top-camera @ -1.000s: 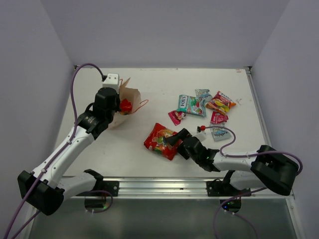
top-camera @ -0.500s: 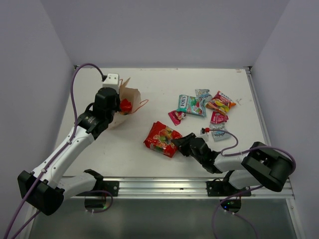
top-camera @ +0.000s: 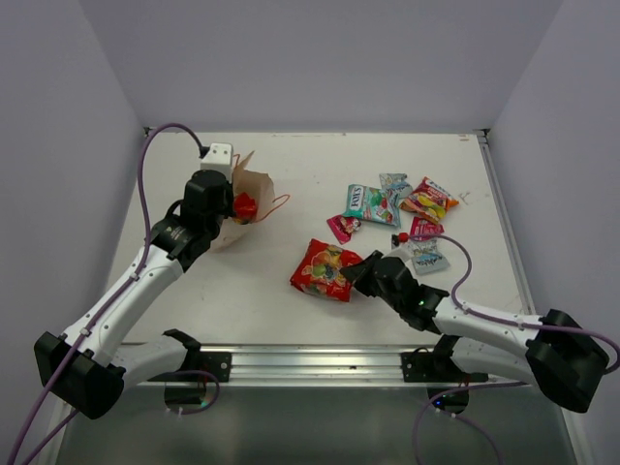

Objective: Place the snacks into the paper bag
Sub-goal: Pick up the snack from the center of the board, then place the snack in the paper bag, then adjust the paper bag at the center of the board.

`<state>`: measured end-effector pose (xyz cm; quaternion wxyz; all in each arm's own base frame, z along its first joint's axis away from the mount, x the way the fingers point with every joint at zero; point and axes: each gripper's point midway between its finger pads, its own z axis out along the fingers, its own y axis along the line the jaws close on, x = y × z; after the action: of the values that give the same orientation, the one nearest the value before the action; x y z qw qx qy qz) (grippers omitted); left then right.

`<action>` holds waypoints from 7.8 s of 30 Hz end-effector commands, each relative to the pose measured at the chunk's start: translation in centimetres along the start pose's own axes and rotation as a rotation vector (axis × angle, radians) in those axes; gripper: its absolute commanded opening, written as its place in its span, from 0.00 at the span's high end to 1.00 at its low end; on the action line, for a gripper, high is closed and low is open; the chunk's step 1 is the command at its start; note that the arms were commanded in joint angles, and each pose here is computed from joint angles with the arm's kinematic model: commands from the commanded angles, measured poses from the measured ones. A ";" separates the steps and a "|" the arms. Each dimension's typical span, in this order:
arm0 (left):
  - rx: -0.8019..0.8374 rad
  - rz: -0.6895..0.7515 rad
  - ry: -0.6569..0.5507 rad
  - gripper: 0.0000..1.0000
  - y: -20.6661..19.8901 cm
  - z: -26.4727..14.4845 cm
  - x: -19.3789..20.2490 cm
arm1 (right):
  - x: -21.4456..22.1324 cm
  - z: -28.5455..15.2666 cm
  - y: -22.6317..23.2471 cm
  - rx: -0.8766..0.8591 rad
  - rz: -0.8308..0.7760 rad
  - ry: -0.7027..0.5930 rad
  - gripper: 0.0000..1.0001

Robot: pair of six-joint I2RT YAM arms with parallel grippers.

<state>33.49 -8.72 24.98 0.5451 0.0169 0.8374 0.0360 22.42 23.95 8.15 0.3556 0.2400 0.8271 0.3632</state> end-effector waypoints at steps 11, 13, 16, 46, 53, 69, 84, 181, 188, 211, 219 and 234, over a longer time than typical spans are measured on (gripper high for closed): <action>0.023 0.038 -0.003 1.00 0.0 0.0 -0.7 | -4.0 -3.3 2.1 0.043 -0.161 -0.073 1.00; 0.033 0.039 0.000 1.00 -0.2 -0.1 -0.9 | -4.8 -4.0 3.0 0.046 -0.172 -0.086 1.00; 0.039 0.040 0.003 1.00 -0.2 -0.4 -1.3 | -6.3 -5.1 4.4 0.047 -0.204 -0.115 1.00; 0.119 0.018 0.043 1.00 -1.1 -2.5 -3.1 | -18.5 -13.1 28.6 -0.249 -0.459 -0.361 1.00; 0.122 0.013 0.053 1.00 -1.1 -2.7 -3.3 | -16.6 -11.9 32.1 -0.412 -0.436 -0.303 1.00; 0.137 -0.008 0.059 1.00 -1.5 -2.9 -3.5 | -10.0 -4.0 32.6 -0.494 -0.339 -0.116 1.00; 0.169 -0.057 0.062 1.00 -2.5 -2.5 -3.7 | -6.5 -0.4 31.0 -0.445 -0.188 -0.007 1.00; 0.305 -0.097 0.014 1.00 -3.1 -7.3 -6.6 | -8.3 9.1 18.6 -0.066 -0.868 0.130 0.17; 0.308 -0.105 0.009 1.00 -3.0 -7.6 -6.9 | -4.8 11.6 18.4 -0.166 -0.847 0.287 0.22; 0.530 -0.158 -0.166 1.00 -7.3 -7.0 -7.4 | -13.3 0.0 32.2 -0.114 -1.040 -0.181 1.00; 0.511 -0.262 -0.319 1.00 -5.7 -7.9 -3.3 | -15.4 -1.8 30.9 -0.093 -0.986 -0.326 1.00; 0.574 -0.245 -0.617 1.00 -2.8 -16.5 -11.2 | -16.8 -11.1 37.6 -0.476 -0.915 -0.456 1.00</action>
<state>25.51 -13.83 32.31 0.6373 0.0711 0.7311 -0.2330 33.01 32.75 34.71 0.5561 -0.1954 0.7925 0.1567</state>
